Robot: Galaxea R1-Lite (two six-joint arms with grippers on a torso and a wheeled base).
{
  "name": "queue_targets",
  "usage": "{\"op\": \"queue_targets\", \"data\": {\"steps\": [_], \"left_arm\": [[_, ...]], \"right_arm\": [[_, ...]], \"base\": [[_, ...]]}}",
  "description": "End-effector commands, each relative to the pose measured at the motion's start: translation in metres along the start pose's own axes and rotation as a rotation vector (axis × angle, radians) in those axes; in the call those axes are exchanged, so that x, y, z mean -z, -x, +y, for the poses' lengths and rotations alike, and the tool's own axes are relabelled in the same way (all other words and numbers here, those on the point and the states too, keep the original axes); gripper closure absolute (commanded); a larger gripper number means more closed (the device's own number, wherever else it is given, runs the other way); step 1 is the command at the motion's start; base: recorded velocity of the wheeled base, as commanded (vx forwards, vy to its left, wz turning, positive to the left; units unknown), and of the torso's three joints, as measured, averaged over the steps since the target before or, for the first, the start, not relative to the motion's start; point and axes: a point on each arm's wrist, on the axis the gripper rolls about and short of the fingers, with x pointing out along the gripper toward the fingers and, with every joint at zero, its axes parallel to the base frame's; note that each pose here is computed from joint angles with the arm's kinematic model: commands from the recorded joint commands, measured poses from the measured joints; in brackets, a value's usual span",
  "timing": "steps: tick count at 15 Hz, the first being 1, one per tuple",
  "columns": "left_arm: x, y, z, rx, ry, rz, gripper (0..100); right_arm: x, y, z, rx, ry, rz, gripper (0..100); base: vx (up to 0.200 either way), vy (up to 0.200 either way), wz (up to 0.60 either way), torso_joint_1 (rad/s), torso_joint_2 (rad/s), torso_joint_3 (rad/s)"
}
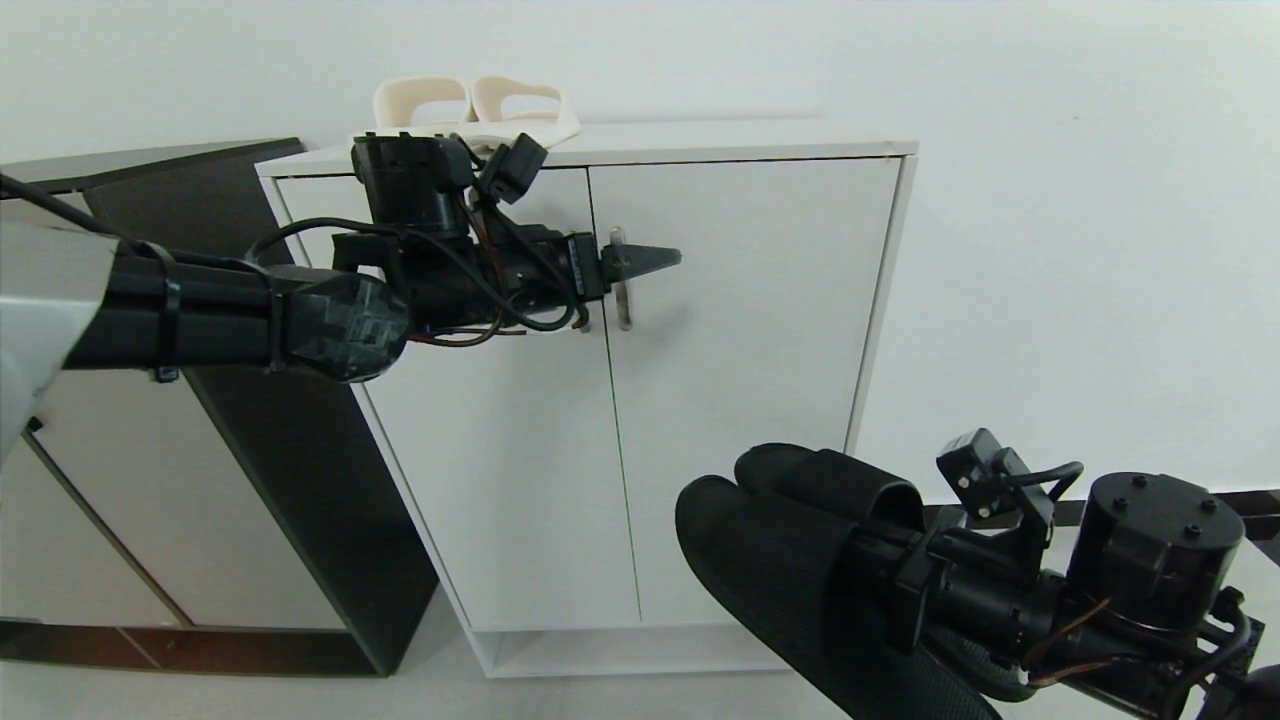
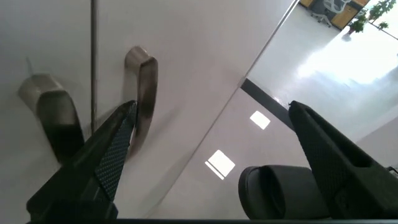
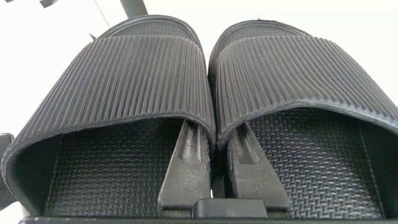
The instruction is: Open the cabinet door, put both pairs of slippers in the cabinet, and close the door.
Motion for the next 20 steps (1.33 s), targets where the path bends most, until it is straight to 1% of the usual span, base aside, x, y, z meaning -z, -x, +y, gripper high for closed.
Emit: {"op": "queue_targets", "data": {"steps": [1,3,4,5,6,8,10,12,15,16,18,20], "left_arm": [[0.002,-0.002,0.002,-0.004,0.005,0.006,100],[0.002,0.000,0.001,-0.004,0.006,0.007,100],[-0.002,0.006,-0.006,0.001,0.001,0.000,100],[0.000,0.011,-0.011,0.004,0.002,0.007,100],[-0.001,0.018,-0.021,0.016,-0.004,0.008,100],[0.005,0.032,-0.043,0.045,-0.025,0.031,100],[0.012,0.046,-0.065,0.078,-0.031,0.051,100],[0.016,0.052,-0.073,0.087,-0.030,0.061,100],[0.022,0.056,-0.073,0.083,-0.021,0.076,100],[0.024,0.060,-0.075,0.083,-0.019,0.080,100],[0.027,0.077,-0.083,0.086,-0.030,0.060,100],[0.028,0.111,-0.096,0.072,-0.040,0.031,100]], "right_arm": [[0.000,0.000,0.001,-0.002,0.000,0.002,100],[0.001,0.002,0.001,-0.025,-0.001,0.007,100],[0.000,0.007,0.004,-0.058,0.000,0.009,100],[-0.001,0.011,0.005,-0.084,0.000,0.012,100],[-0.001,0.015,0.007,-0.115,0.003,0.014,100],[-0.002,0.024,0.011,-0.182,0.003,0.023,100],[-0.001,0.031,0.013,-0.226,0.005,0.031,100],[-0.002,0.034,0.014,-0.241,0.006,0.030,100],[-0.002,0.034,0.014,-0.240,0.007,0.028,100],[-0.002,0.034,0.014,-0.240,0.007,0.028,100],[-0.002,0.034,0.014,-0.240,0.008,0.028,100],[-0.003,0.037,0.015,-0.242,0.012,0.024,100]], "base": [[0.000,0.000,0.00,0.000,0.00,0.000],[0.000,0.000,0.00,0.000,0.00,0.000],[0.000,0.000,0.00,0.000,0.00,0.000],[0.000,0.000,0.00,0.000,0.00,0.000],[0.000,0.000,0.00,0.000,0.00,0.000],[0.000,0.000,0.00,0.000,0.00,0.000],[0.000,0.000,0.00,0.000,0.00,0.000],[0.000,0.000,0.00,0.000,0.00,0.000],[0.000,0.000,0.00,0.000,0.00,0.000],[0.000,0.000,0.00,0.000,0.00,0.000],[0.000,0.000,0.00,0.000,0.00,0.000],[0.000,0.000,0.00,0.000,0.00,0.000]]}}
